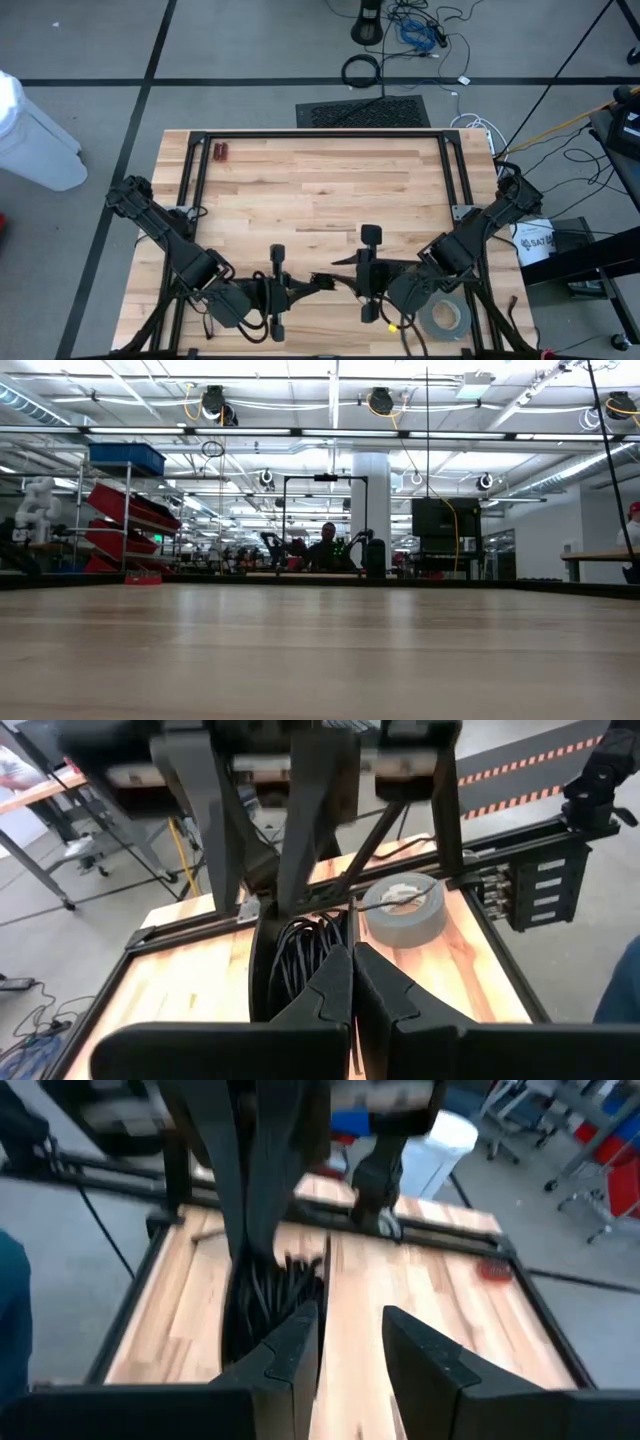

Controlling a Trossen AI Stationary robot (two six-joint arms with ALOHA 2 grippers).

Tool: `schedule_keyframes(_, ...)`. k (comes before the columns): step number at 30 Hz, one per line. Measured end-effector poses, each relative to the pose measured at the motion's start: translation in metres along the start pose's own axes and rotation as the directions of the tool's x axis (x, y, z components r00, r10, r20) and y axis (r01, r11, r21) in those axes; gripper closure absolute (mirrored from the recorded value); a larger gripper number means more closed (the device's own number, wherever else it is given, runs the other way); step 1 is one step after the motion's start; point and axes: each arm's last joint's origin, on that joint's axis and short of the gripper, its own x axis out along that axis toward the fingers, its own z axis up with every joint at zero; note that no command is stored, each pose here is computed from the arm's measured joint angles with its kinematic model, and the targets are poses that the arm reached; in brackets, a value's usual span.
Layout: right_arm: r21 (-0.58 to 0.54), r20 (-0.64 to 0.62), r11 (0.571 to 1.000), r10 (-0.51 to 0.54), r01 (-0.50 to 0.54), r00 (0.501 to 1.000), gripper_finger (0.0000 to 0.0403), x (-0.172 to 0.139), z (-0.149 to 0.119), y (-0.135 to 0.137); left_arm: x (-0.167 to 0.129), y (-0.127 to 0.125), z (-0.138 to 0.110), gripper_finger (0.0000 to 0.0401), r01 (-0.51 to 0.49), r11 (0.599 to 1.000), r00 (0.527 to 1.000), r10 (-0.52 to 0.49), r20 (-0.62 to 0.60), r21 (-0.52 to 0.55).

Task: Coil cords
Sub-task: Coil the black wire on the spool

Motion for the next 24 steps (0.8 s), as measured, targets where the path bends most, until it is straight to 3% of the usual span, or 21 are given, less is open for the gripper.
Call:
schedule_keyframes(15, -0.013, -0.068, 0.999, 0.029, -0.03, 0.997, 0.0305, 0.014, -0.008, 0.0, 0.0, 0.0, -0.001, 0.04, 0.001, 1.0, 1.0, -0.001, -0.004, 0.01)
schedule_keyframes(18, -0.014, -0.077, 0.999, 0.031, -0.032, 0.997, 0.0329, 0.017, -0.01, 0.001, 0.0, -0.001, -0.001, 0.04, 0.002, 1.0, 1.0, -0.002, -0.007, 0.013)
schedule_keyframes(22, -0.009, -0.078, 0.999, 0.034, -0.035, 0.996, 0.0389, 0.019, -0.01, 0.001, 0.0, 0.0, -0.001, 0.04, -0.001, 1.0, 1.0, 0.001, -0.008, 0.014)
schedule_keyframes(24, -0.01, -0.078, 0.999, 0.03, -0.031, 0.997, 0.0396, 0.019, -0.01, 0.001, 0.0, 0.0, -0.001, 0.04, -0.001, 1.0, 1.0, 0.002, -0.008, 0.013)
